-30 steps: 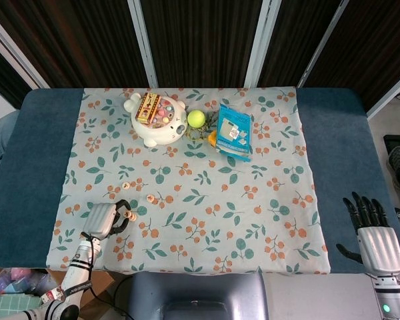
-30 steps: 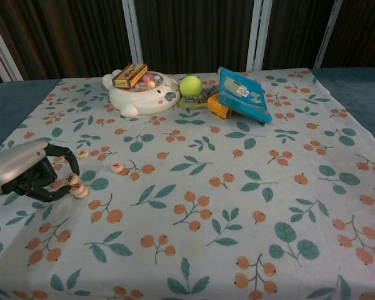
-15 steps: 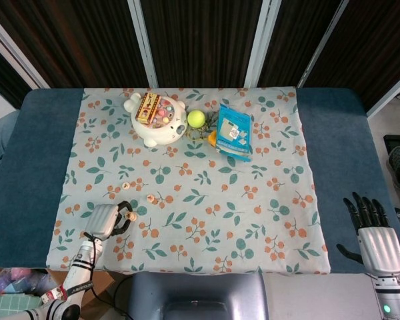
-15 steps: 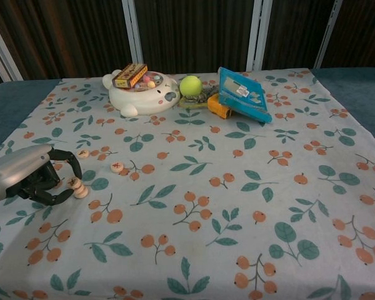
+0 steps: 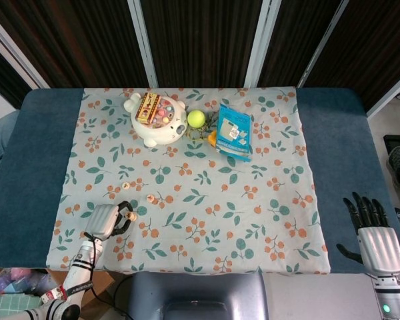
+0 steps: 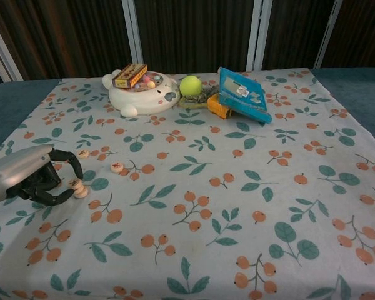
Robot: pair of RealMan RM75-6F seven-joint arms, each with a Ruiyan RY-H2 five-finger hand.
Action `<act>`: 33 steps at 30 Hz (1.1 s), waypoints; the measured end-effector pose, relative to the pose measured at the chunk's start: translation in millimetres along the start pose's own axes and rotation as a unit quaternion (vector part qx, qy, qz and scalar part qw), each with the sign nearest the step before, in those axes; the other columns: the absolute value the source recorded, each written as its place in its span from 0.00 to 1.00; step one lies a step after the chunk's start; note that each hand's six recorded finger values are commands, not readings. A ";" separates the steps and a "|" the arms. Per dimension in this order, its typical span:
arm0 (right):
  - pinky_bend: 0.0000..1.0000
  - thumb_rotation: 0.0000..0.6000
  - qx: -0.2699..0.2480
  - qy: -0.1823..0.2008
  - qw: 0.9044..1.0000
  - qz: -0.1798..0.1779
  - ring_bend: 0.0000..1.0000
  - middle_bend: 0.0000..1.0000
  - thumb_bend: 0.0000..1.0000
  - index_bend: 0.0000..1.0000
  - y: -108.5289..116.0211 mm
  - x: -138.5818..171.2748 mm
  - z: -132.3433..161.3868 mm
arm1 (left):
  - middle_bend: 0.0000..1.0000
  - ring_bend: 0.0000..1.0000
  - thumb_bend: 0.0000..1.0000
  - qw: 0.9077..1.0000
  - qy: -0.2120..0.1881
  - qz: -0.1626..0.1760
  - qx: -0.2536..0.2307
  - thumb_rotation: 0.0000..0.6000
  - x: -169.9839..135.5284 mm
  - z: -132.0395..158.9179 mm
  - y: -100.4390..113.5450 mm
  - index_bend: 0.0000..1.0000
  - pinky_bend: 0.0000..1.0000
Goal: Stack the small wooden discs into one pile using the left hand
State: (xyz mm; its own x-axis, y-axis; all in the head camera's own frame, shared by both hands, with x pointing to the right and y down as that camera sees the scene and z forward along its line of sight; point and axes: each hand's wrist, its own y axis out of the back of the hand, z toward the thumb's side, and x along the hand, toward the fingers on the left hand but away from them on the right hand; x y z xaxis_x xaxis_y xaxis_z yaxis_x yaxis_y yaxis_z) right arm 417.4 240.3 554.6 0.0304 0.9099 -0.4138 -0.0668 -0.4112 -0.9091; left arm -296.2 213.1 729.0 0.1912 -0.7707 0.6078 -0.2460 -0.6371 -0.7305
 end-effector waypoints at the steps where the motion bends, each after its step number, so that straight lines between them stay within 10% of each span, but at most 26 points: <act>1: 0.00 1.00 0.000 0.000 1.000 0.000 0.00 0.00 0.12 0.00 0.0 0.0 0.1 | 1.00 1.00 0.40 1.000 0.000 0.000 -0.001 1.00 -0.1 0.2 -0.3 0.42 1.00; 12: 0.00 1.00 0.000 -0.001 1.000 -0.001 0.00 0.00 0.12 0.00 0.5 0.2 -0.6 | 1.00 1.00 0.40 1.000 -0.007 0.008 -0.011 1.00 -0.9 3.5 5.7 0.40 1.00; 22: 0.00 1.00 0.000 0.000 1.000 0.001 0.00 0.00 0.12 0.00 -0.5 -0.1 0.6 | 1.00 1.00 0.40 0.995 0.003 0.072 -0.072 1.00 14.8 -2.0 64.9 0.39 1.00; 33: 0.00 1.00 0.003 -0.001 1.000 0.005 0.00 0.00 0.12 0.00 -2.8 -2.7 1.8 | 1.00 1.00 0.40 0.996 0.064 0.041 -0.041 1.00 62.5 -17.5 69.6 0.39 1.00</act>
State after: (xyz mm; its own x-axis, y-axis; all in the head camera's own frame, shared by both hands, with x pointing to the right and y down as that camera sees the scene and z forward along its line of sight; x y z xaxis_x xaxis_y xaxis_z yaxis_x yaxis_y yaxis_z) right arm 415.8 239.1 558.4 0.0271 0.9061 -0.4221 -0.0731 -0.4193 -0.9049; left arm -318.0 120.7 721.6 0.0461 -0.8098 0.5850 -0.3342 -0.5643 -0.7549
